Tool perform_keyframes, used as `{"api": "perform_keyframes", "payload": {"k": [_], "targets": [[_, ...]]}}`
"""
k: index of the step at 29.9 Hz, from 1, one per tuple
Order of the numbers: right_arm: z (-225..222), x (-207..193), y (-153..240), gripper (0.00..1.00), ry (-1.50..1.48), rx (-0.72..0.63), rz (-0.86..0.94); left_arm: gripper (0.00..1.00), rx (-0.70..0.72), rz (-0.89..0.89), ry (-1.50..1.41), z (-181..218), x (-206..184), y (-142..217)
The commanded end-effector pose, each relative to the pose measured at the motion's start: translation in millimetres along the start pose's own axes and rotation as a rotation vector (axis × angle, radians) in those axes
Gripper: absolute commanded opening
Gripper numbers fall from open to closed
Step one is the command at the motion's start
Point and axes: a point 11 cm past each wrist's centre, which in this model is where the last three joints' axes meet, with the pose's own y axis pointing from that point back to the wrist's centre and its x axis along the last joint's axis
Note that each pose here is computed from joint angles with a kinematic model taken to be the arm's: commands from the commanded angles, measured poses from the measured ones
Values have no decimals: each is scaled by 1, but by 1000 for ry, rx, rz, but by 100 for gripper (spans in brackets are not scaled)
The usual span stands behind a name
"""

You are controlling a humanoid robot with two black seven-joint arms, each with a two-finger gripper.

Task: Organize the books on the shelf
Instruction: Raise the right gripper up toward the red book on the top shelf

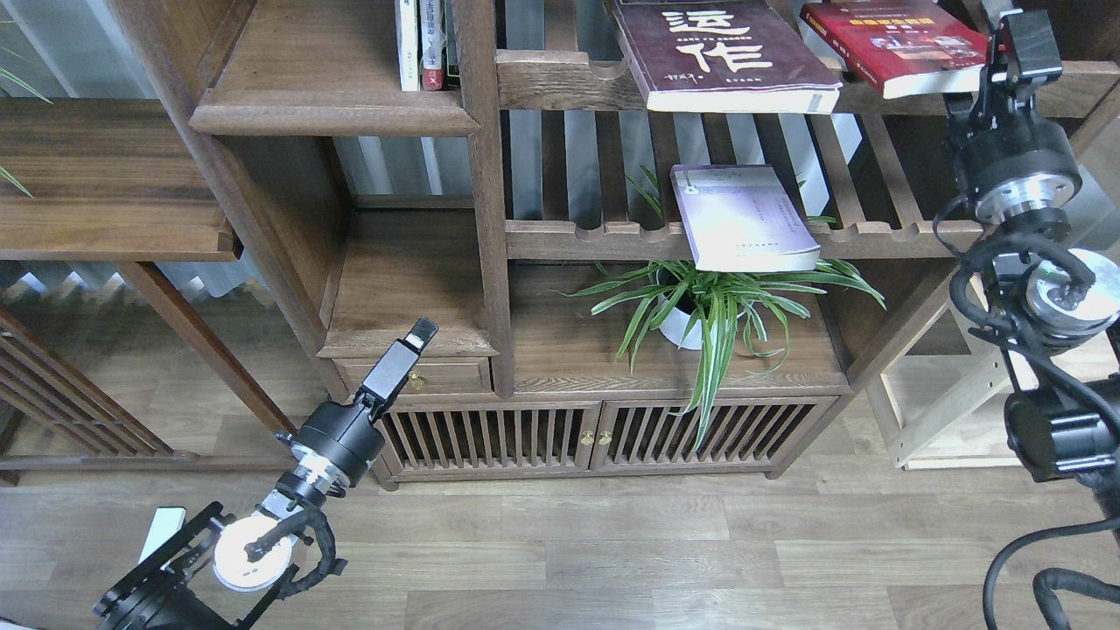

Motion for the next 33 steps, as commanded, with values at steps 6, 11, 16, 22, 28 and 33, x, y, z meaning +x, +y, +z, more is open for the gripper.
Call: {"api": "perform_keyframes", "payload": {"k": [6, 11, 16, 22, 28, 33], "targets": [[-13, 21, 14, 72, 40, 11, 43, 99, -2, 3, -1, 1, 1, 0], [-13, 13, 10, 67, 37, 11, 23, 99, -1, 2, 0, 0, 1, 0], [-12, 13, 9, 67, 39, 6, 25, 99, -1, 4, 0, 0, 1, 0], [-11, 14, 9, 68, 43, 2, 34, 99, -2, 0, -2, 1, 0, -1], [-5, 16, 9, 67, 37, -6, 45, 99, -3, -1, -5, 3, 0, -2], [-3, 16, 9, 61, 36, -10, 45, 99, -2, 9, -6, 3, 3, -2]]}}
